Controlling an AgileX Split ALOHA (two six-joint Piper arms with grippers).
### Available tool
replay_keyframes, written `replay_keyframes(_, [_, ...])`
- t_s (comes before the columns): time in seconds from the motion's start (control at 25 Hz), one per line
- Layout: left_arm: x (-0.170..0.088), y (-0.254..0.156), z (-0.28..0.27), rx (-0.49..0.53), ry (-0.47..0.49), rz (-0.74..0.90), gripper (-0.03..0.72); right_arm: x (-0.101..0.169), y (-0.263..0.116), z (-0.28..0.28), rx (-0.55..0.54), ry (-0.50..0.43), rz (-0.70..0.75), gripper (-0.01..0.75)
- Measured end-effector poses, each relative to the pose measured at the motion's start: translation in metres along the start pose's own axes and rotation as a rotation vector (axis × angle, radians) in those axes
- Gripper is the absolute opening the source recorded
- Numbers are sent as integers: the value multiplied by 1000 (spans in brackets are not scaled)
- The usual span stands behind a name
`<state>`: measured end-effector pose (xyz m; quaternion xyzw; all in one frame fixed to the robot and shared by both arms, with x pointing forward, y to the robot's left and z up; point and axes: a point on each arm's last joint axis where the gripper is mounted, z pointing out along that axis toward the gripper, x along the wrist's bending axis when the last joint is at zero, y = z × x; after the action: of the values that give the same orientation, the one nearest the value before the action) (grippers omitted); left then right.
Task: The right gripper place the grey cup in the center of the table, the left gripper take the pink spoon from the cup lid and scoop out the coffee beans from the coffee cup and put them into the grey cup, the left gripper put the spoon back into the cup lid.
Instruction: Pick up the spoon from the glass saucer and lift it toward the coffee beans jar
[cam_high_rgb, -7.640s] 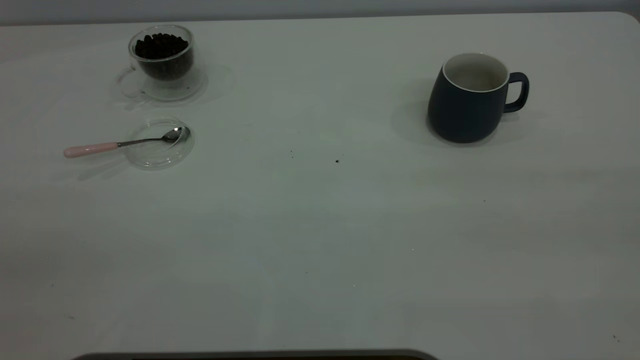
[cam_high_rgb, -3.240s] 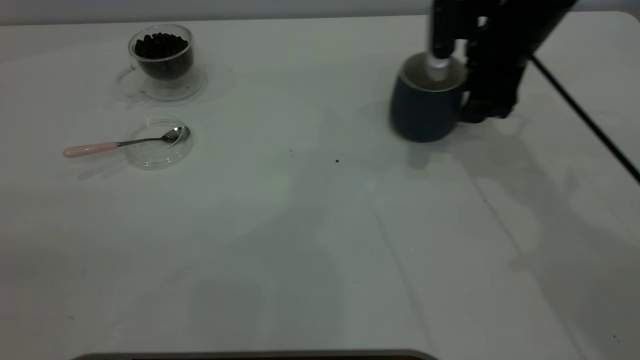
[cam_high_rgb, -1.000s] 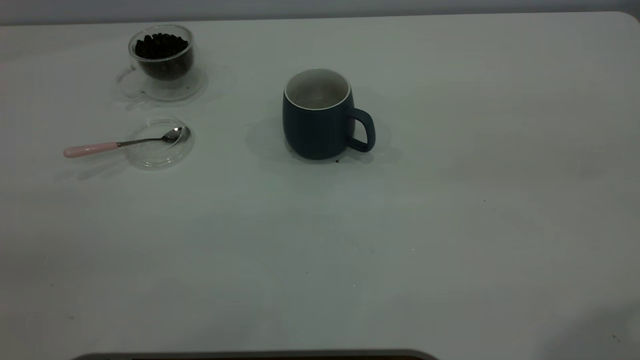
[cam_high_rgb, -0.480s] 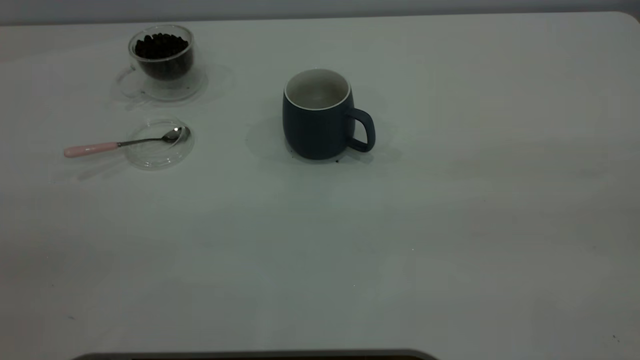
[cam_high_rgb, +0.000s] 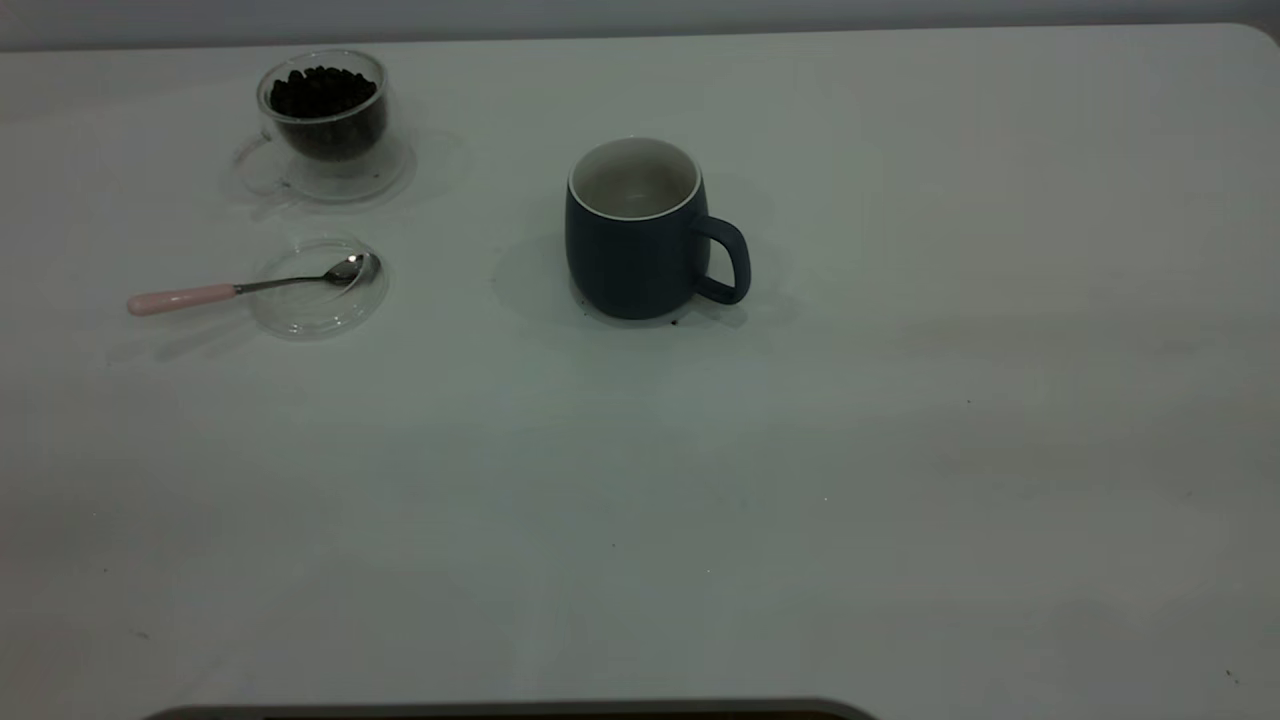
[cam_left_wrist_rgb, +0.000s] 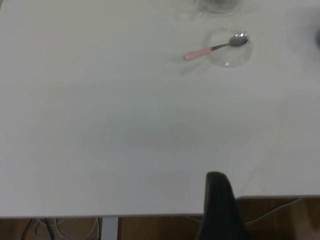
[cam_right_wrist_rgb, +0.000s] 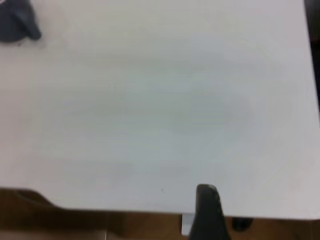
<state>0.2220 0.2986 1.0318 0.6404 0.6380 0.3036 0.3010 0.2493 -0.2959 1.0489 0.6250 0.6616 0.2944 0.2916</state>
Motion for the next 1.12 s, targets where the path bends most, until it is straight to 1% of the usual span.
replay_keyframes(0.12, [0, 0, 0, 0, 0, 0, 548, 0, -3, 3, -45, -5, 3, 591])
replay_keyframes(0.36, [0, 0, 0, 0, 0, 1, 548, 0, -9, 6, -50, -6, 25, 591])
replay_keyframes(0.6, [0, 0, 0, 0, 0, 1, 548, 0, -14, -1, -112, -15, 22, 591])
replay_keyframes(1.12, [0, 0, 0, 0, 0, 1, 548, -1, -14, -1, -114, -27, 16, 591])
